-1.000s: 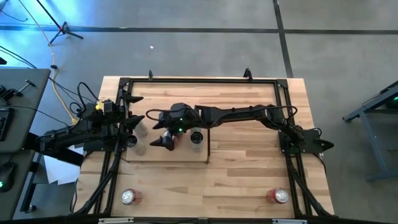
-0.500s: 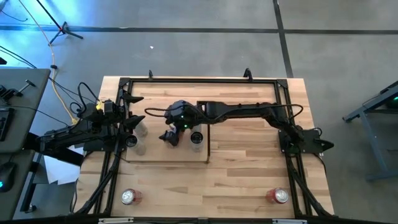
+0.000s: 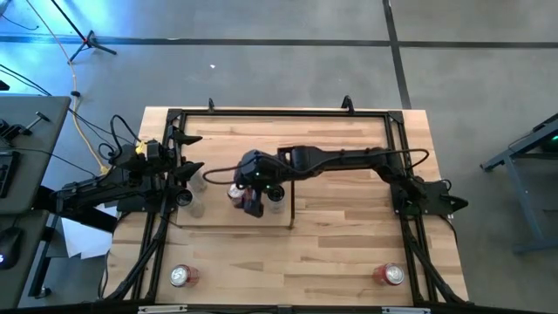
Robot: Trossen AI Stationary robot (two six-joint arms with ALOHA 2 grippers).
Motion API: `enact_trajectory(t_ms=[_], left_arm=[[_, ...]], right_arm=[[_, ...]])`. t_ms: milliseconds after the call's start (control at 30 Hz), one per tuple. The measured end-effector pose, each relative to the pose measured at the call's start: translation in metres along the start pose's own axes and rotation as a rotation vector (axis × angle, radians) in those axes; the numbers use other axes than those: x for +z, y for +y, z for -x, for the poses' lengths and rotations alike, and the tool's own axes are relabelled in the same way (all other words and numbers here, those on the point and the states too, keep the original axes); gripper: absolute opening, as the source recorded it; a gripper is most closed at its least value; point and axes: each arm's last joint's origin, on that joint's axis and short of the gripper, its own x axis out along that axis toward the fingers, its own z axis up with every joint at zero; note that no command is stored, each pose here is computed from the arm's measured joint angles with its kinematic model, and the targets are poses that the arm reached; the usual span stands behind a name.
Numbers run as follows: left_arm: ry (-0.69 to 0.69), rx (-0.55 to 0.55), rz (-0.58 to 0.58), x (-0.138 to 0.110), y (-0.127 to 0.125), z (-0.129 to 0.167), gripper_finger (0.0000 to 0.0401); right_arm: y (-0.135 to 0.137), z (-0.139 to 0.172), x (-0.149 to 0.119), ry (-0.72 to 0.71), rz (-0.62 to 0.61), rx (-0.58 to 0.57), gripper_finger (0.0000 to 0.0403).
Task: Place canned beverage on shelf
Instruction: Put the right red white soda can on the shelf
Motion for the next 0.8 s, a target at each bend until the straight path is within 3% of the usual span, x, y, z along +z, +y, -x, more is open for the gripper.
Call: enact_trajectory(t_ms=[400, 800], left_arm=[[0.004, 0.002, 0.001, 0.0, 0.0, 0.0, 0.0346], [0.009, 0.0, 0.001, -0.001, 0.0, 0.0, 0.0346]], right_arm=[[0.005, -0.028, -0.012, 0.029, 0.215, -0.059, 0.0394], [0.004, -0.031, -0.012, 0.038, 0.451, -0.073, 0.0394]])
